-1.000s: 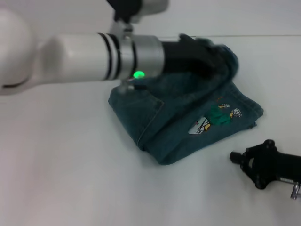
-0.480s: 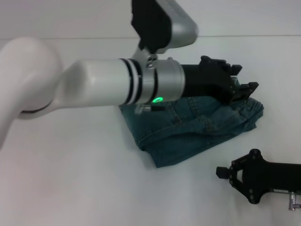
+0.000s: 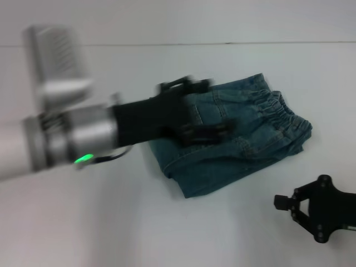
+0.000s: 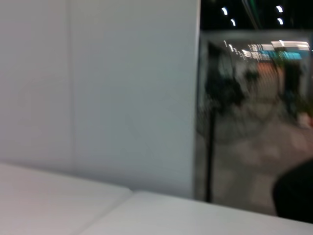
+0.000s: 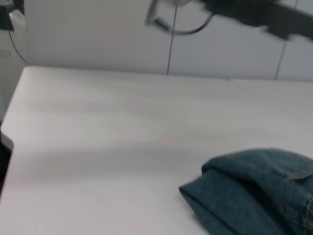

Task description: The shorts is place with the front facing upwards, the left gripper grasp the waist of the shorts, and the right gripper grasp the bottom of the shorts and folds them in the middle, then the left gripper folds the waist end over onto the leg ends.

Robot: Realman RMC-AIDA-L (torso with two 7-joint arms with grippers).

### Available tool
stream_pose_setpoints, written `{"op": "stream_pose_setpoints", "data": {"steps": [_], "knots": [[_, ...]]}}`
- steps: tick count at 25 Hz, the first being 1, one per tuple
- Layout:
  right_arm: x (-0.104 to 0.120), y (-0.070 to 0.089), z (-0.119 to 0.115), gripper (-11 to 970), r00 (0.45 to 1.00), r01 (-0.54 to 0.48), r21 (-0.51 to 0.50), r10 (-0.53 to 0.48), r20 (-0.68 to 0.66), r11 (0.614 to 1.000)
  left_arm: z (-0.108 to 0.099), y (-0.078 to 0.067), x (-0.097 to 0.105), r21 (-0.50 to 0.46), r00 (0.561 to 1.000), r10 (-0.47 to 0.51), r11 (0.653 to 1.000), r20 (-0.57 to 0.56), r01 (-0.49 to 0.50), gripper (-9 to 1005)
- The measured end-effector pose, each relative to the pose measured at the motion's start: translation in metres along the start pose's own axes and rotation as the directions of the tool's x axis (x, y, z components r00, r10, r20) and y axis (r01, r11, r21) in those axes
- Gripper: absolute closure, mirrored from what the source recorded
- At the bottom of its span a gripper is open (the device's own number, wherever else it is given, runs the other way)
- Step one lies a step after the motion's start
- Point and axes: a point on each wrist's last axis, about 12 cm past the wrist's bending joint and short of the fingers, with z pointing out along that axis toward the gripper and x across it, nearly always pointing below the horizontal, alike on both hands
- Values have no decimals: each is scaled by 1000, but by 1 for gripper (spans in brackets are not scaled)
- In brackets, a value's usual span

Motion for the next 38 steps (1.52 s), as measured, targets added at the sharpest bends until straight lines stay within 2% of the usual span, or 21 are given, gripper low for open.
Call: {"op": "stream_pose_setpoints", "data": {"steps": [2,7,12,17,19,24,35,38], "knots": [[-2,2,-6,867,1000,-1,-2,1,21,1000,-35,-1,23,-56,997,20,998,72,-16,170],[-5,1,-19,859,999,-21,16,20,29,1000,-93,-13,73,-142,980,-23,989,196,51,80],[-10,-2,-30,852,998,-50,34,49,27,998,-121,-37,104,-171,986,-30,984,166,58,50],[-18,-3,-41,844,996,-90,41,88,32,995,-129,-56,122,-152,994,-62,985,92,76,50],[-21,-5,-42,841,994,-111,43,109,31,993,-131,-58,125,-155,994,-71,984,82,83,50],[-23,-8,-38,615,991,-129,42,128,32,991,-134,-61,129,-162,994,-86,982,67,96,50],[-22,-8,-30,371,993,-117,20,117,-9,993,-132,-62,132,-117,995,-97,988,23,99,50],[-22,-8,-29,229,993,-114,17,114,-10,993,-133,-62,133,-112,994,-104,988,16,105,50]]}}
